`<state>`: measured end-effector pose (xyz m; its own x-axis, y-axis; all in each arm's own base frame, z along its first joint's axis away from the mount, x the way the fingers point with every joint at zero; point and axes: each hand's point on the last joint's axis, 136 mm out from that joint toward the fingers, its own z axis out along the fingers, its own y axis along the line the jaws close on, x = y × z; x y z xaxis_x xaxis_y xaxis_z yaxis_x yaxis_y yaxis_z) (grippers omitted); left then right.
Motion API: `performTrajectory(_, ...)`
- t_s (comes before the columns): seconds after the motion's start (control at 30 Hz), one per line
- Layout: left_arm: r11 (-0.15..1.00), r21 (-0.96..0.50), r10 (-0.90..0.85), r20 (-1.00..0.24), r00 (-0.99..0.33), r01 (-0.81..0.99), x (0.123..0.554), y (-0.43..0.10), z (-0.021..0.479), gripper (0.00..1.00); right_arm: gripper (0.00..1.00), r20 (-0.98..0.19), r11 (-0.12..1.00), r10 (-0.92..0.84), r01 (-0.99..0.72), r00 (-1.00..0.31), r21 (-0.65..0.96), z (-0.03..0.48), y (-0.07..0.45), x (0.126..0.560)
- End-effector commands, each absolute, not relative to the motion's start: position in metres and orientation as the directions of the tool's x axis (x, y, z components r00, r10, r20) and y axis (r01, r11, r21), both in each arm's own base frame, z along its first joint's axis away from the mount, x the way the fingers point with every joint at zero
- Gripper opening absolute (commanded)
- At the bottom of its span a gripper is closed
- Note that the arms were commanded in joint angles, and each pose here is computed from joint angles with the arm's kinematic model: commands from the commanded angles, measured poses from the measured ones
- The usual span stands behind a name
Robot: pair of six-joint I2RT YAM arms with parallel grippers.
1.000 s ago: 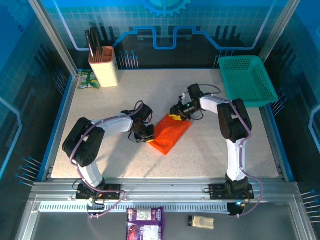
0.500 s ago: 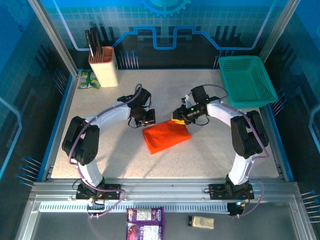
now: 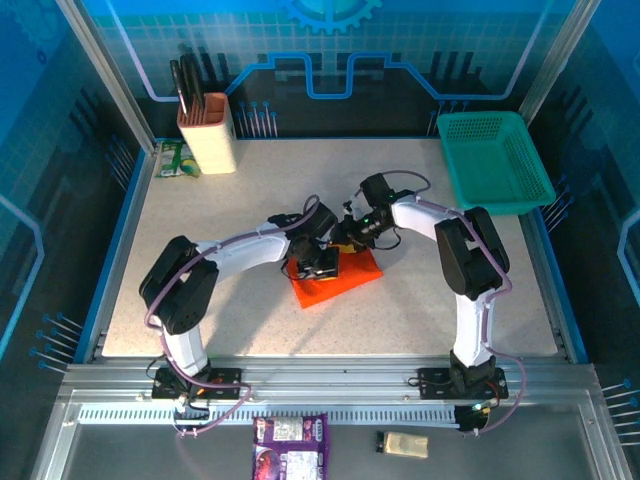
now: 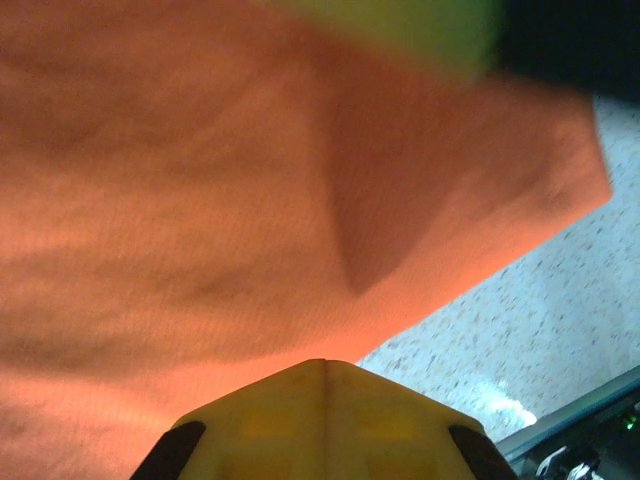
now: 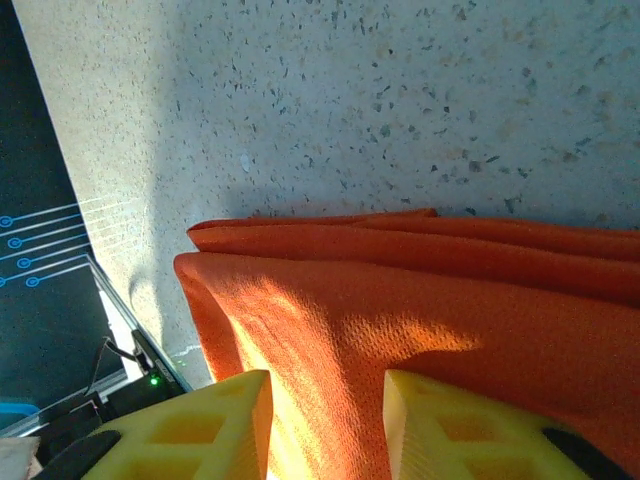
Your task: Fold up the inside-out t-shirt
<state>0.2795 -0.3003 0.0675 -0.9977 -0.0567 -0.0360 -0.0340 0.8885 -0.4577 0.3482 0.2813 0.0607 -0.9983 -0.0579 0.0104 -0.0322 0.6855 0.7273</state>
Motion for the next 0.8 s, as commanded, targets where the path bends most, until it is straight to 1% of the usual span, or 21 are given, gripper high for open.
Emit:
performTrajectory(0.0, 0.890, -0.455, -0.065, -0.077, -0.995, -0.023, 0.301, -0.310, 0.069, 0.01, 0.35, 0.015, 0.710, -0.061, -0.033, -0.998, 0.703, 0.054, 0.274, 0.351)
performTrajectory(0.13, 0.904, -0.426, -0.060, -0.046, -0.997, -0.035, 0.305, -0.310, 0.051, 0.00, 0.33, 0.062, 0.764, 0.013, 0.050, -0.998, 0.643, 0.032, 0.242, 0.344)
performTrajectory(0.2, 0.908, -0.418, -0.053, -0.042, -0.998, -0.030, 0.303, -0.308, 0.050, 0.00, 0.33, 0.077, 0.775, 0.034, 0.074, -0.996, 0.627, 0.027, 0.232, 0.334)
performTrajectory(0.37, 0.913, -0.406, -0.050, -0.062, -0.997, -0.021, 0.300, -0.293, 0.062, 0.00, 0.32, 0.101, 0.779, 0.056, 0.107, -0.993, 0.618, 0.034, 0.225, 0.300)
performTrajectory(0.47, 0.909, -0.417, -0.052, -0.067, -0.996, -0.019, 0.297, -0.287, 0.071, 0.00, 0.32, 0.089, 0.781, 0.051, 0.095, -0.995, 0.617, 0.047, 0.227, 0.287)
performTrajectory(0.6, 0.886, -0.463, -0.050, -0.066, -0.997, -0.014, 0.292, -0.298, 0.085, 0.00, 0.32, 0.011, 0.774, 0.019, 0.022, -1.000, 0.633, 0.072, 0.238, 0.298)
performTrajectory(0.77, 0.874, -0.487, -0.035, -0.042, -0.998, -0.010, 0.274, -0.321, 0.091, 0.00, 0.33, 0.000, 0.719, -0.050, -0.036, -0.999, 0.694, 0.083, 0.263, 0.319)
